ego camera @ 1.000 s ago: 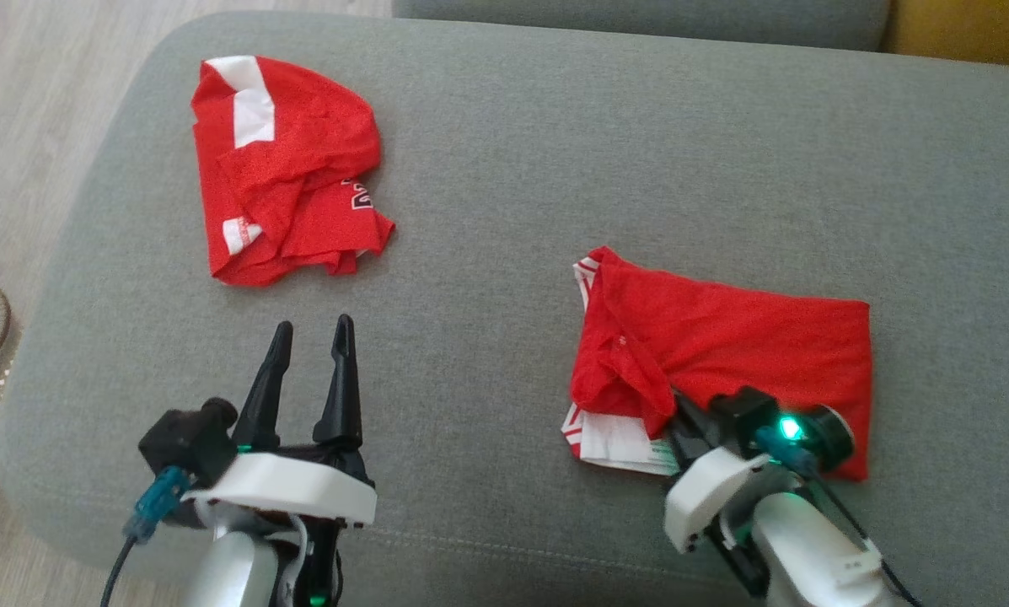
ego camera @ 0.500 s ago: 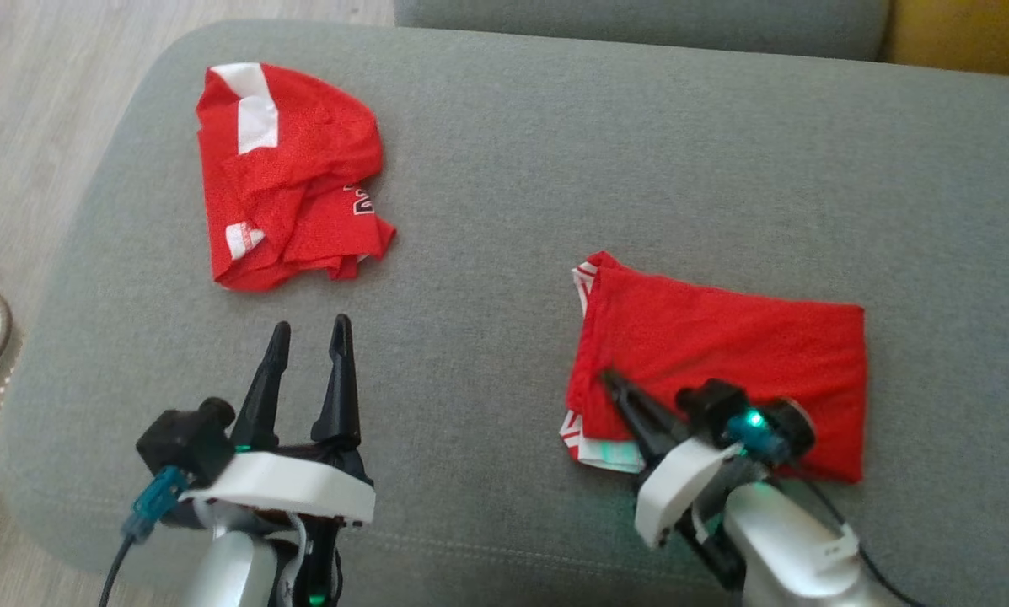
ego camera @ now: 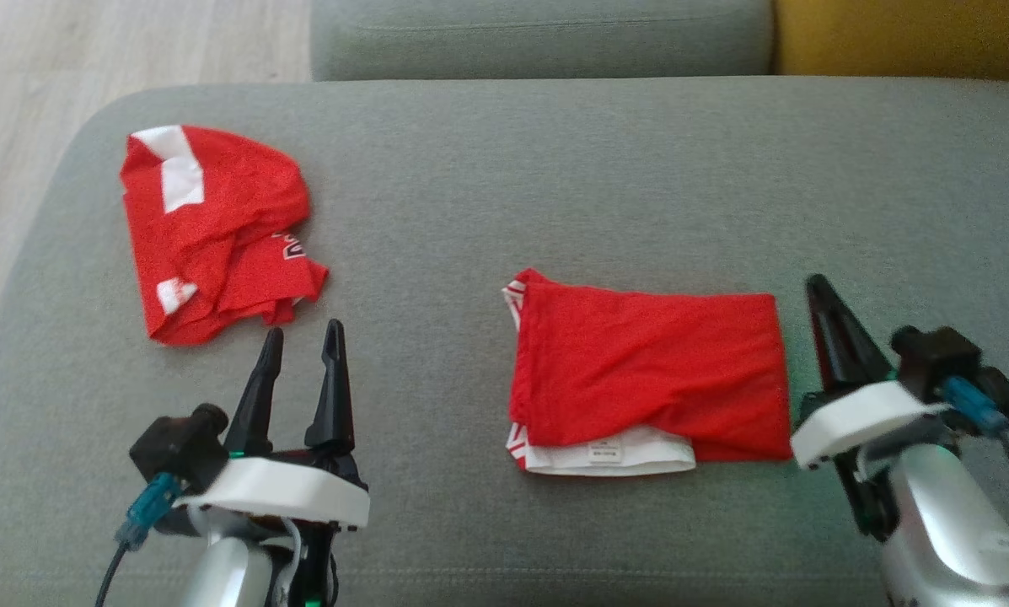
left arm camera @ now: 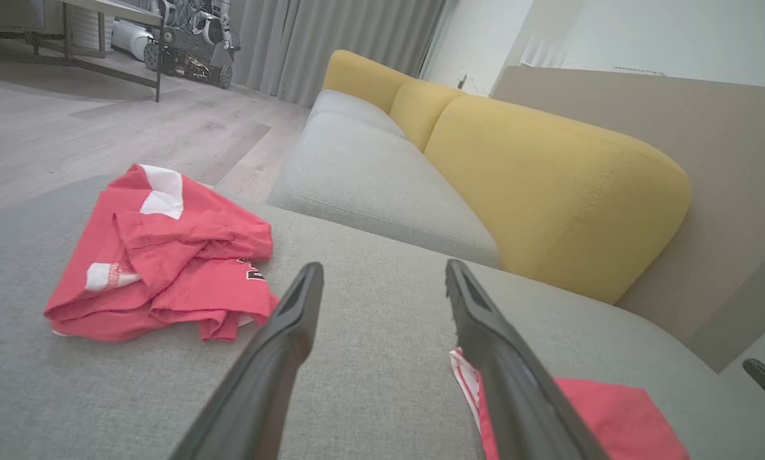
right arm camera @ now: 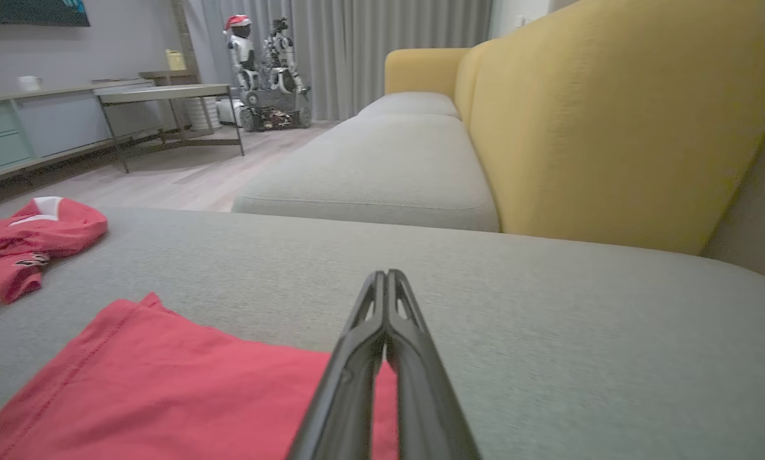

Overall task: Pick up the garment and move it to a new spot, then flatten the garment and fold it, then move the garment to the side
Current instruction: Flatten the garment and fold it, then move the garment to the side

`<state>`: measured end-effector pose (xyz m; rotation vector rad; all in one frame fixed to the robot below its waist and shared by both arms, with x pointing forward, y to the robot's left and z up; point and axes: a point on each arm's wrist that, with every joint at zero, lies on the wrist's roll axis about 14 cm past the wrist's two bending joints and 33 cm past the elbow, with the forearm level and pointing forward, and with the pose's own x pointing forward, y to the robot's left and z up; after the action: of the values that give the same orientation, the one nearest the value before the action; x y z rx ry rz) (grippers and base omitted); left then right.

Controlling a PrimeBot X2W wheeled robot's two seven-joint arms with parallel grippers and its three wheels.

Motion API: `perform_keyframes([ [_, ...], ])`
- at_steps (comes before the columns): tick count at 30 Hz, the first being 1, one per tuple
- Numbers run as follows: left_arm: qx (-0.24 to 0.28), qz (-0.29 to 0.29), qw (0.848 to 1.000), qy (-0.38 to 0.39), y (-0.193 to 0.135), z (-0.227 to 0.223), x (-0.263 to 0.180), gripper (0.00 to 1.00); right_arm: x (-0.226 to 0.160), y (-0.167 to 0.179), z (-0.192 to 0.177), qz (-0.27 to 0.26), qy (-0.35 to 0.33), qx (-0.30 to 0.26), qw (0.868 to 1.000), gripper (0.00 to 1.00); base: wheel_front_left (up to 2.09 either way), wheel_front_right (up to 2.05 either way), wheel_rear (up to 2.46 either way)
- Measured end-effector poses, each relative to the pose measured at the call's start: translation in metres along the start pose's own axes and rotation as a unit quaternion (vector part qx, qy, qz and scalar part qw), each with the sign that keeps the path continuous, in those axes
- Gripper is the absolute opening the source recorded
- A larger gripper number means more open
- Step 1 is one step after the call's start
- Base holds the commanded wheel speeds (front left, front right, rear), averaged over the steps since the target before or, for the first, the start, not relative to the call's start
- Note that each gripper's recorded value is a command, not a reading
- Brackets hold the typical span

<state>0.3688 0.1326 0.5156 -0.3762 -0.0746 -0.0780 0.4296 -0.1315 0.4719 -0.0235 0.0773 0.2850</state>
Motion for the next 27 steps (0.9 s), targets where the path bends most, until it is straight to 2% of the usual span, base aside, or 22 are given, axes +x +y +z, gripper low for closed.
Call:
perform_keyframes([
  [4, -0.002, -0.018, 1.0, 0.002, -0.012, -0.002, 0.004, 1.0, -0.02, -0.029, 0.001, -0.047, -0.008, 0.004, 0.999, 0.0, 0.0, 0.0, 0.0],
  [10, -0.005, -0.039, 0.999, 0.007, -0.025, -0.005, 0.008, 1.0, -0.045, -0.053, 0.003, -0.095, -0.019, 0.007, 0.995, 0.0, 0.0, 0.0, 0.0],
  [11, -0.005, -0.041, 0.999, 0.008, -0.026, -0.006, 0.008, 1.0, -0.047, -0.054, 0.002, -0.099, -0.019, 0.009, 0.995, 0.28, 0.0, 0.0, 0.0],
  [12, -0.006, -0.042, 0.999, 0.008, -0.027, -0.007, 0.008, 1.0, -0.049, -0.053, 0.002, -0.1, -0.02, 0.011, 0.995, 1.0, 0.0, 0.0, 0.0],
  [20, -0.006, -0.04, 0.999, 0.021, -0.026, -0.015, 0.002, 1.0, -0.059, -0.054, 0.001, -0.117, -0.027, 0.02, 0.993, 1.0, 0.0, 0.0, 0.0],
  [27, -0.001, -0.038, 0.999, 0.02, -0.025, -0.014, -0.001, 1.0, -0.058, -0.046, 0.0, -0.111, -0.027, 0.023, 0.993, 1.0, 0.0, 0.0, 0.0],
])
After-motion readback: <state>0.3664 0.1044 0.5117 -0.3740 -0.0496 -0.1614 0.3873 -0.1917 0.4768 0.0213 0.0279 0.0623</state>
